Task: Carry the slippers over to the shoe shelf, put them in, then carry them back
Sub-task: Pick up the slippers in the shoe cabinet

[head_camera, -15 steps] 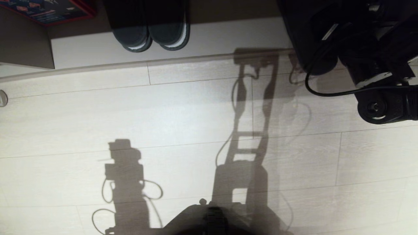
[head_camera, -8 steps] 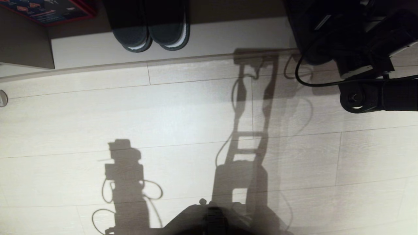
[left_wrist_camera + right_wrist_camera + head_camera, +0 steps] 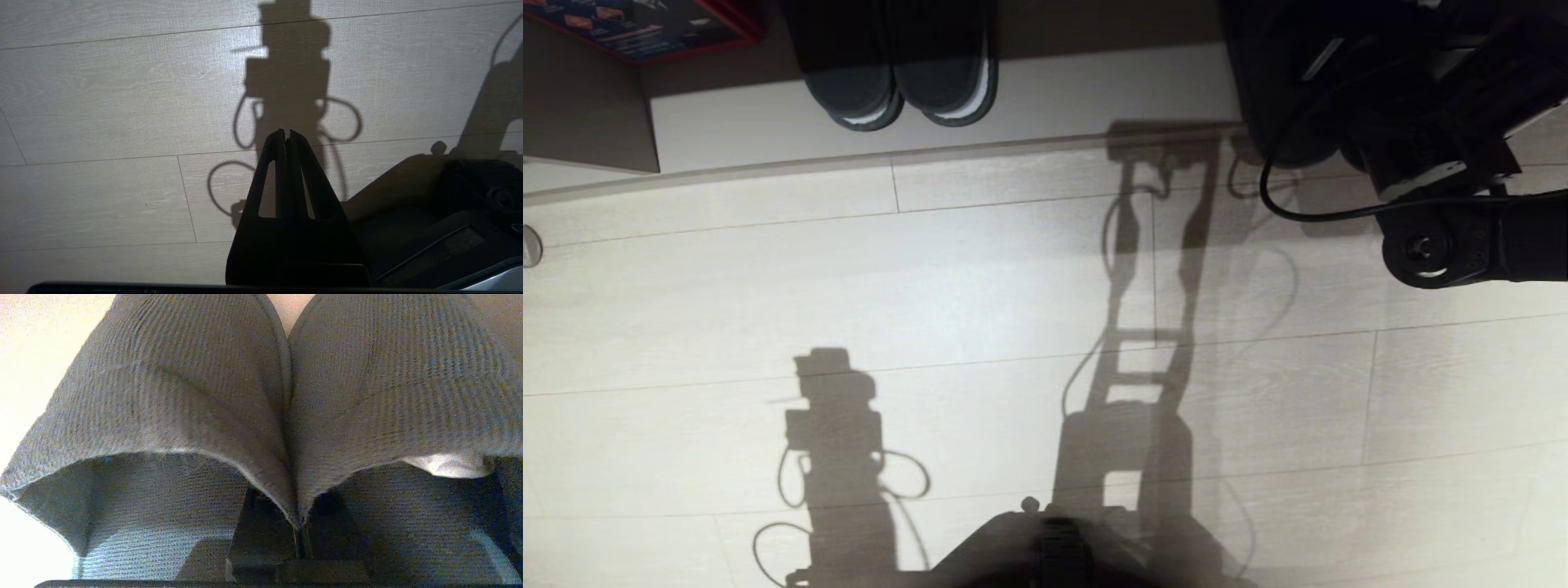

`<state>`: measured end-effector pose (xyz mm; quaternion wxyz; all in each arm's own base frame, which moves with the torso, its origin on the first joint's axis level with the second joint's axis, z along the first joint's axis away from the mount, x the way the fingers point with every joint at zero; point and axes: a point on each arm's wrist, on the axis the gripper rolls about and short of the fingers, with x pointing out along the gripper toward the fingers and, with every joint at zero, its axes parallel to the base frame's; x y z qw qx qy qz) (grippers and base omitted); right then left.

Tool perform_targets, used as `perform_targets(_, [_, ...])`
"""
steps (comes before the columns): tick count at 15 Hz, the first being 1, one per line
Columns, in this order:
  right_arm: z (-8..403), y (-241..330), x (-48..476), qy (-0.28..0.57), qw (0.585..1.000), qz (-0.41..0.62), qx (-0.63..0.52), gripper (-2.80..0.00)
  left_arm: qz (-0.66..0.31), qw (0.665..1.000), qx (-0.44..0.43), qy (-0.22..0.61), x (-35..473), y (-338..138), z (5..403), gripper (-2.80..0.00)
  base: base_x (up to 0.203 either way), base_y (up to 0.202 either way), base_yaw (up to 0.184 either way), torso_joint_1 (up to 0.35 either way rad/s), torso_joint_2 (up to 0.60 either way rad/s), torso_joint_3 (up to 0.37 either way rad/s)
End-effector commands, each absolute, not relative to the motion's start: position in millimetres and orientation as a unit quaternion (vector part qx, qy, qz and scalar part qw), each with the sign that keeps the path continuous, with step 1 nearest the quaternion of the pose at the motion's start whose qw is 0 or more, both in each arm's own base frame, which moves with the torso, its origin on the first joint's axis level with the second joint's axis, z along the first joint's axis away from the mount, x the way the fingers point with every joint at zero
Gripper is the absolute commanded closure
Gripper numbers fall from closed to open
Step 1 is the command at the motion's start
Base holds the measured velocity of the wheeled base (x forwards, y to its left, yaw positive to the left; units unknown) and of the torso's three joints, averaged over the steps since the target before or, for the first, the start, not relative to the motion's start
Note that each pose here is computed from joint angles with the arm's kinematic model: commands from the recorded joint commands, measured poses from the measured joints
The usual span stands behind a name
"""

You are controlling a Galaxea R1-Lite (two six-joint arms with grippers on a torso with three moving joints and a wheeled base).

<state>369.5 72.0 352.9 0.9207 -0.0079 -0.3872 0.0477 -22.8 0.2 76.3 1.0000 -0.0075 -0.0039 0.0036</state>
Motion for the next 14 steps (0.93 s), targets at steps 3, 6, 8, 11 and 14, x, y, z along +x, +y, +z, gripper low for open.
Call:
perform_targets(3, [366.5,71.7,312.5,-0.372,0.926,0.066,-0.006,0.0,0.004,1.0,-0.008,-0.004,-22.8,0.2,76.3,0.0,0.0,0.0,0.0,0.0,0.0,0.0])
perform_targets(6, [353.8,68.9,267.4,-0.316,0.945,0.082,-0.013,0.0,0.004,1.0,-0.008,-0.004,-22.8,0.2,76.3,0.0,0.0,0.0,0.0,0.0,0.0,0.0])
perform_targets(8, [347.7,66.7,232.9,-0.287,0.953,0.093,-0.023,0.0,0.004,1.0,-0.008,-0.004,-22.8,0.2,76.4,0.0,0.0,0.0,0.0,0.0,0.0,0.0])
perform_targets(11, [352.0,57.3,179.6,-0.255,0.96,0.106,-0.036,0.0,0.004,1.0,-0.008,-0.004,-22.8,0.2,76.3,0.0,0.0,0.0,0.0,0.0,0.0,0.0])
perform_targets(14, [344.1,51.3,146.6,-0.193,0.972,0.124,-0.048,0.0,0.004,1.0,-0.008,-0.005,-22.8,0.2,76.4,0.0,0.0,0.0,0.0,0.0,0.0,0.0])
